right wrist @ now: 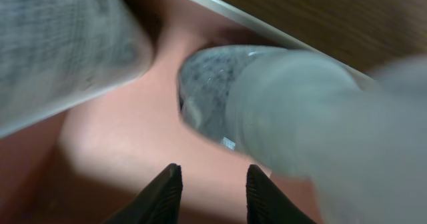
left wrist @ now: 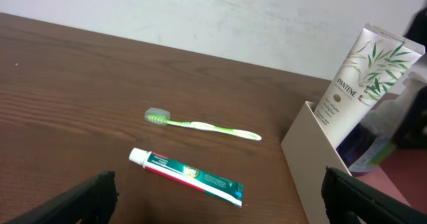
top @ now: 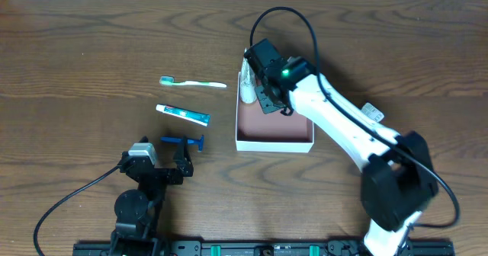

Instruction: Pack container

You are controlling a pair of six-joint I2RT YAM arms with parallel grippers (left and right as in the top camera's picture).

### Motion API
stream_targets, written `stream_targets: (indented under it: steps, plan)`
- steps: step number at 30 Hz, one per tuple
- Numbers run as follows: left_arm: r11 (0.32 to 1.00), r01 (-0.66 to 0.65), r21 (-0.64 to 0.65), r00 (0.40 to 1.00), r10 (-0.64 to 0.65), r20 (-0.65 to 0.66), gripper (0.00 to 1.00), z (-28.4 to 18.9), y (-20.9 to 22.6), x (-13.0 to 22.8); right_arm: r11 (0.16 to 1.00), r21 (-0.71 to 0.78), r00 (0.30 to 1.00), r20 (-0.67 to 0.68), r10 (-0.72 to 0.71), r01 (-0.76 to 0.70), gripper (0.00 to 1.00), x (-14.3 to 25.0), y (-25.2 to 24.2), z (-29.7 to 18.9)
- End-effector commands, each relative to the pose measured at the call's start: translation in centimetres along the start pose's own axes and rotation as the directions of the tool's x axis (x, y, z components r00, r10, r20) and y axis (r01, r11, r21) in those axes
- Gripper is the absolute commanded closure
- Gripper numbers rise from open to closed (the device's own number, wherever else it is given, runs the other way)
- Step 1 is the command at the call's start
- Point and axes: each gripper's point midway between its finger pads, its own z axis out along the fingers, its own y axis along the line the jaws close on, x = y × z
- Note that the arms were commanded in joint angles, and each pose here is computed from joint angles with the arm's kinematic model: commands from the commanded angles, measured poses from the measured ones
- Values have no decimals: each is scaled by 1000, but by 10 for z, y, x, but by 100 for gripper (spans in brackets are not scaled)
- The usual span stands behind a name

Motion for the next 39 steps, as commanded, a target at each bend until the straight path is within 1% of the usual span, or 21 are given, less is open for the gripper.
stream_targets:
  steps: [1, 5, 9, 17, 21, 25, 29, 35, 39]
  plan:
    - [999, -16, -37, 999, 14, -46, 2, 1, 9, 16, 998, -57, 993, 116, 19, -12, 60, -11, -5, -58]
    - [999, -16, -37, 999, 14, -46, 2, 1, 9, 16, 997, -67, 980, 190, 57, -45, 51, -14, -19, -96]
    - [999, -16, -37, 999, 14, -46, 2, 1, 9, 16, 991, -74, 968, 221, 121, -107, 49, -16, -35, -110]
    - [999, -16, -37, 999, 14, -46, 2, 1, 9, 16, 945, -66, 931, 163, 326, -319, 49, -17, -59, -87]
    - [999, -16, -37, 999, 14, -46, 2, 1, 9, 16, 934, -103, 923, 149, 355, -342, 49, -25, -55, -72]
    - [999, -16, -37, 999, 14, -46, 2, 1, 9, 16, 917, -101, 908, 134, 397, -386, 50, -29, -54, -59]
    - [999, -16, -37, 999, 14, -46, 2, 1, 9, 16, 914, -78, 908, 104, 405, -399, 53, -25, -56, -46]
    - [999, -16, -37, 999, 14, -46, 2, 1, 9, 16, 909, -61, 906, 82, 416, -412, 53, -20, -63, -42]
    - [999, -16, -37, 999, 14, -46, 2, 1, 9, 16, 895, -103, 894, 76, 441, -433, 53, -23, -57, -42]
